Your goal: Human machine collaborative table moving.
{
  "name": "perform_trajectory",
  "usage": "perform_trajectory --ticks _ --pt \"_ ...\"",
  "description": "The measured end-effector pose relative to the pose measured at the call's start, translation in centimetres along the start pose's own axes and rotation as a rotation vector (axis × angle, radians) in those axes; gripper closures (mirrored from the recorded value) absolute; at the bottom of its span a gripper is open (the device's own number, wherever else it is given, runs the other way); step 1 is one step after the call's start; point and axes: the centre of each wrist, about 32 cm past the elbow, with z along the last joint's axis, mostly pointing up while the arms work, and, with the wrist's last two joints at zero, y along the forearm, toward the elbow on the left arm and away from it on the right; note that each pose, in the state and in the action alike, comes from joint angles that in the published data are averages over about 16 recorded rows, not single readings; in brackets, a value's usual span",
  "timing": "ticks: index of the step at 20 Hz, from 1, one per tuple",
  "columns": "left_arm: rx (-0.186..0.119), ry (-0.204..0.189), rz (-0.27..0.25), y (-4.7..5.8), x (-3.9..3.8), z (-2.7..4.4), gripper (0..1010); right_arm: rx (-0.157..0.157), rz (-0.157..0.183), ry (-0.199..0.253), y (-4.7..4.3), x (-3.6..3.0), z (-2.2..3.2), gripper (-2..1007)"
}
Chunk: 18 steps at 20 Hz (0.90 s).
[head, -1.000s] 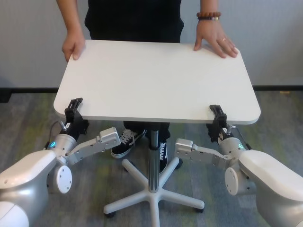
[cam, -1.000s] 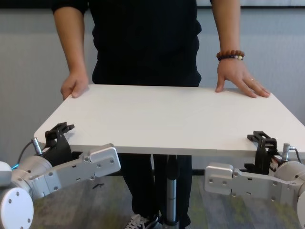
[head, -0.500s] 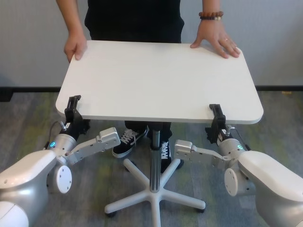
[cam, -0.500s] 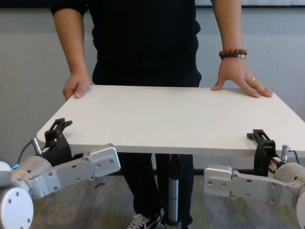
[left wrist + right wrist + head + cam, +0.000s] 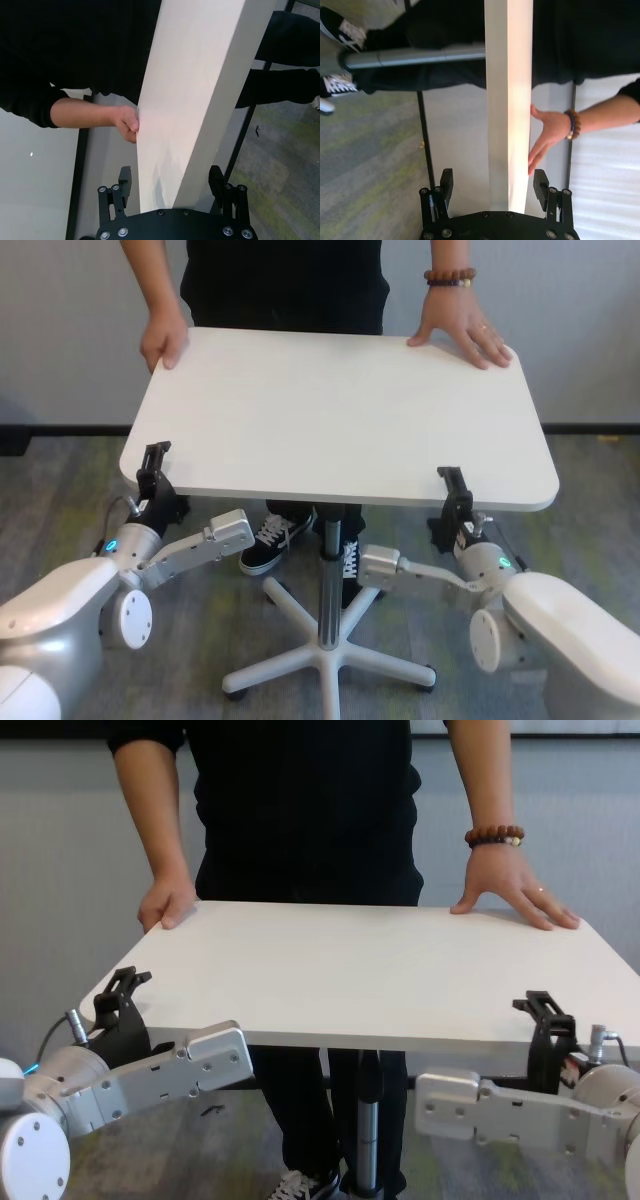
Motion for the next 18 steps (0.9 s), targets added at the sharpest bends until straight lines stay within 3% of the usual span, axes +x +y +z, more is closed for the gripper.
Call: perform_trajectory --ticks 10,18 --pt "0.000 0.000 0.000 0.0 0.00 0.00 10 0.059 0.062 0.012 -3.54 0.13 1.91 5" --pt "0.000 0.000 0.000 0.0 0.00 0.00 10 0.094 0.077 0.042 -5.69 -0.03 2.39 4"
